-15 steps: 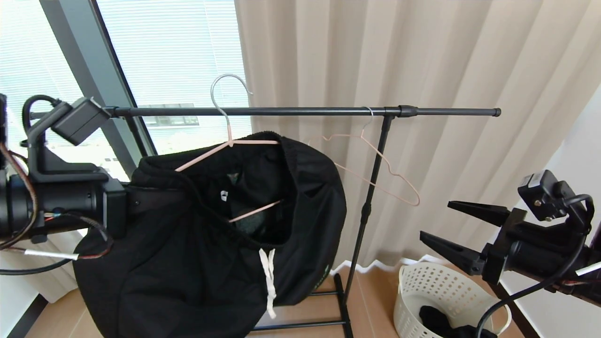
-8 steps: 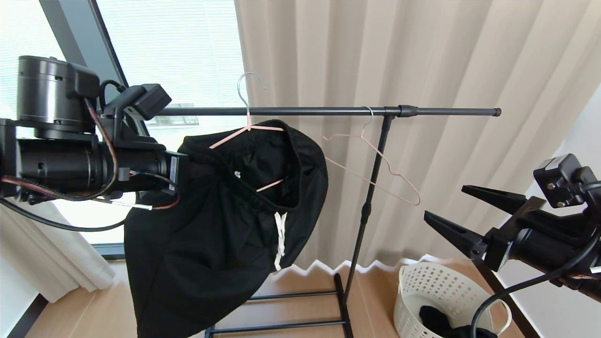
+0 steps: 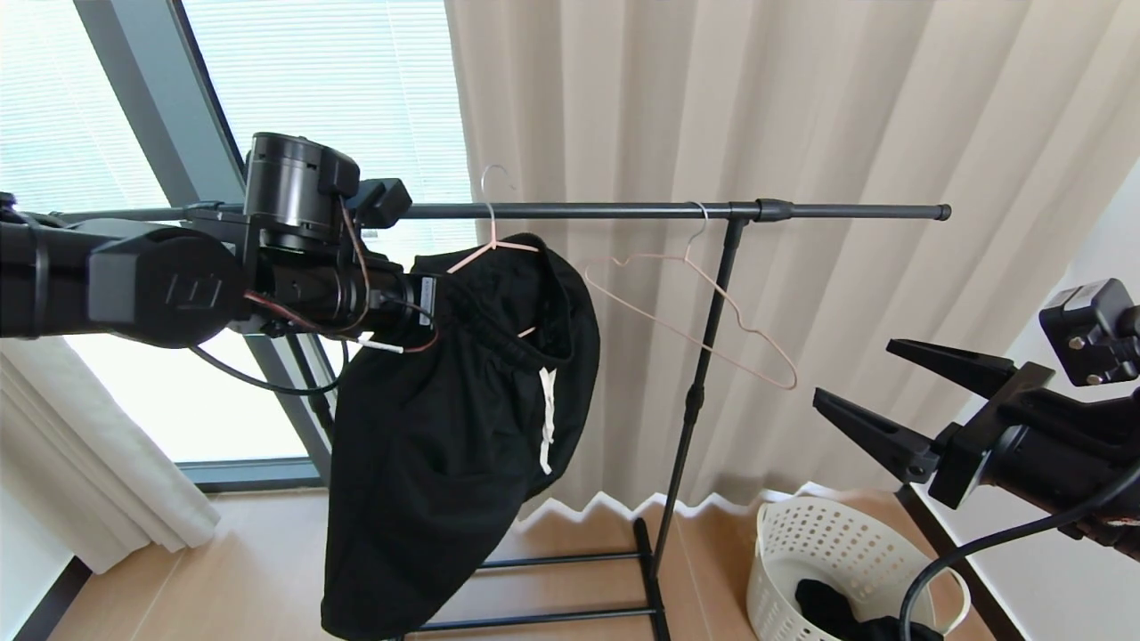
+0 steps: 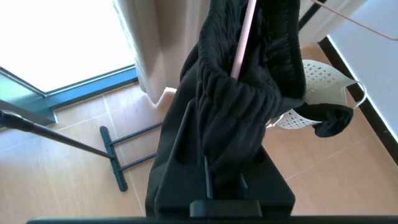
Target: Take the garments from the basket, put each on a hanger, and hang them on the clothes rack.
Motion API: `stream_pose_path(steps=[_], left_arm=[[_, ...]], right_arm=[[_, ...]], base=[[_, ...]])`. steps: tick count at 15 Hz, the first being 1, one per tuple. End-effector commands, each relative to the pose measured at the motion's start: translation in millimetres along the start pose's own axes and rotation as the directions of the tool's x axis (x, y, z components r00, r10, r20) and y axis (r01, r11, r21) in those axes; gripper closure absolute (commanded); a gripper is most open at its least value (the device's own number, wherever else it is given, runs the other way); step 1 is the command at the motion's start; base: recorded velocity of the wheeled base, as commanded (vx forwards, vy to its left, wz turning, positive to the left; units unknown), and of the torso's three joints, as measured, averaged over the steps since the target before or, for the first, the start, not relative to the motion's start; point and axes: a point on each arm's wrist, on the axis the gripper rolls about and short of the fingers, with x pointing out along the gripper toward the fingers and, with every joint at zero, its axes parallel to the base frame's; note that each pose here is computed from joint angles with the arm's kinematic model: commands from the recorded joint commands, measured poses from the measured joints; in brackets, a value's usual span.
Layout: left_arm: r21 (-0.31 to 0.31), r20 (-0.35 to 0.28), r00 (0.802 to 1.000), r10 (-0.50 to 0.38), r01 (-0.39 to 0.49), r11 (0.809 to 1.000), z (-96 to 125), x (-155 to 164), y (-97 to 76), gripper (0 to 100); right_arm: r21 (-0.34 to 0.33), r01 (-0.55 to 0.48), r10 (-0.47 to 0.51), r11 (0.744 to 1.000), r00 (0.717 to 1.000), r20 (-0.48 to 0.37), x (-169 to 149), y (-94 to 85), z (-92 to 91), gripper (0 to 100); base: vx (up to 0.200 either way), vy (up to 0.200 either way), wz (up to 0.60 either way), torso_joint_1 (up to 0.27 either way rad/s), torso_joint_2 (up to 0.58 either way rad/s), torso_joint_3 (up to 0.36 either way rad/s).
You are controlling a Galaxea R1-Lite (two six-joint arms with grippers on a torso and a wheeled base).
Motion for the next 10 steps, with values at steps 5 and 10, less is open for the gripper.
stream_pose_path(steps=[5,10], left_arm=[[-0.023,-0.021,0.999,0.043,-0.043,0.999,-0.3,41.6,2.1,100],[-0.065,-0.016,0.999,0.05,-0.051,0.997,2.2,64.1,3.8,100]], right_arm=[[0.001,-0.001,0.001,1.0,1.0,-0.007,0.9,-0.2,-1.6,0],[0.002,-0.003,0.003,1.0,1.0,-0.013,0.0,0.4,-3.3,0]], base=[[0.0,0.0,0.0,0.0,0.0,0.0],[0.0,0.0,0.0,0.0,0.0,0.0]])
